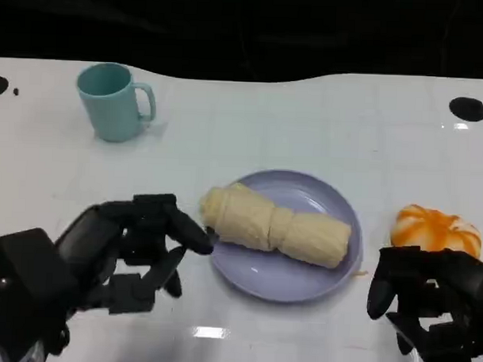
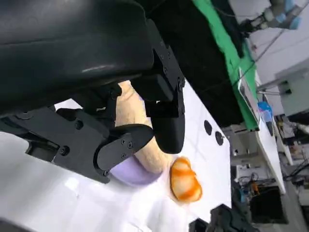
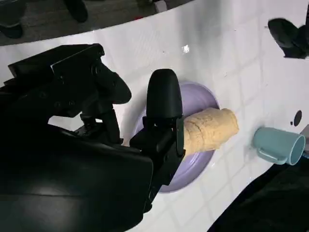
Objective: Grasp the towel on the left side of the plate with the left hand and place it into the plate.
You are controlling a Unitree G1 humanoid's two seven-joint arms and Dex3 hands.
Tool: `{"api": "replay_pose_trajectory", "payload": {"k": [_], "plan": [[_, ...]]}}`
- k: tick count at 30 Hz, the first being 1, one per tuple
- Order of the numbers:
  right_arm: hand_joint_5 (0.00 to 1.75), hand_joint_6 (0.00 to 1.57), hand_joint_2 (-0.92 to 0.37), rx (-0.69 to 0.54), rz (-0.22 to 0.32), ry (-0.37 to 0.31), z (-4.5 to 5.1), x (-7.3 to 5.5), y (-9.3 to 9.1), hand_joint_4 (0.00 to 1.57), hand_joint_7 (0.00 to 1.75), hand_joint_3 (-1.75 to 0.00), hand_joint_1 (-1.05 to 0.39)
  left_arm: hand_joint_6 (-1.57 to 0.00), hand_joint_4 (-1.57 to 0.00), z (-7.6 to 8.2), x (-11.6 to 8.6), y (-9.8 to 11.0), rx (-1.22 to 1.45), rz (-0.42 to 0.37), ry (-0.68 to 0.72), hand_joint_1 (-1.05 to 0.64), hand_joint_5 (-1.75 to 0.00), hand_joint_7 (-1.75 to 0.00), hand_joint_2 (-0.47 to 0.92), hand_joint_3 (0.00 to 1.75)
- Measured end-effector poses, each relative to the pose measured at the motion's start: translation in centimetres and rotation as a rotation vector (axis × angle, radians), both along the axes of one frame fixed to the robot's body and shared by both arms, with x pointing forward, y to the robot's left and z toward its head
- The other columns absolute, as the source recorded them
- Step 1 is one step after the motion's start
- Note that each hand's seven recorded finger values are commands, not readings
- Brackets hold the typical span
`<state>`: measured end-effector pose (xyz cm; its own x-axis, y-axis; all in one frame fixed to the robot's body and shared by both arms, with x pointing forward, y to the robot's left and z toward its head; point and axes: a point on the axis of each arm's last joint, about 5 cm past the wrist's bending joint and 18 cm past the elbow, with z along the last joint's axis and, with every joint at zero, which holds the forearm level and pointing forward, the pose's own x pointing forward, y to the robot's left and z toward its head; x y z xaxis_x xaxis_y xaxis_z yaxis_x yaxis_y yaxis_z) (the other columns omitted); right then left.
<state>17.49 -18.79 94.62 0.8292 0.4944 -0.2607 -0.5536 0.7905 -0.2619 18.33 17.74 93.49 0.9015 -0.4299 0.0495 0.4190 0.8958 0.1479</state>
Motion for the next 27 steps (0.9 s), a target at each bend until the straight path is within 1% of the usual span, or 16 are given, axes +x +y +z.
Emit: {"api": "replay_pose_trajectory", "payload": {"k": [5, 7, 9, 14, 17, 22, 27], "plan": [[1.69, 0.65, -0.66, -0.001, 0.000, -0.001, 0.02, 0.1, 0.0, 0.65, 1.45, -0.99, 0.08, -0.75, -0.78, -0.6, -0.3, 0.0, -0.019, 0.021, 0.047, -0.14, -1.74, -1.44, 0.57, 1.17], [1.70, 0.65, -0.67, -0.001, -0.001, 0.000, 0.01, 0.1, 0.0, 0.66, 1.45, -0.97, 0.09, -0.73, -0.82, -1.0, -0.2, 0.1, -0.020, 0.026, 0.077, -0.13, -1.75, -1.51, 0.56, 1.20], [1.70, 0.65, -0.67, -0.002, -0.001, 0.000, -0.02, 0.1, 0.0, 0.66, 1.45, -0.96, 0.09, -0.72, -0.83, -1.6, -0.2, 0.2, -0.021, 0.031, 0.115, -0.12, -1.75, -1.53, 0.55, 1.21], [1.69, 0.65, -0.68, -0.015, 0.000, -0.002, -0.37, 0.2, -0.1, 0.66, 1.44, -0.96, 0.09, -0.71, -0.79, -1.9, -0.1, 0.3, -0.012, 0.034, 0.168, -0.08, -1.75, -1.56, 0.53, 1.23], [1.68, 0.65, -0.68, -0.022, 0.001, -0.005, -0.44, 0.1, -0.1, 0.67, 1.44, -0.95, 0.09, -0.69, -0.78, -1.9, -0.1, 0.3, -0.011, 0.029, 0.174, -0.09, -1.75, -1.56, 0.53, 1.22], [1.68, 0.65, -0.69, -0.031, 0.006, -0.010, -0.50, 0.2, 0.1, 0.67, 1.44, -0.94, 0.10, -0.69, -0.80, -2.2, -0.2, 0.3, -0.022, 0.034, 0.230, -0.10, -1.75, -1.57, 0.55, 1.20], [1.69, 0.66, -0.68, -0.027, 0.008, -0.015, -0.77, 0.2, 0.0, 0.67, 1.44, -0.95, 0.09, -0.67, -0.77, -2.2, -0.1, 0.4, -0.034, 0.029, 0.241, -0.09, -1.75, -1.57, 0.56, 1.18]]}}
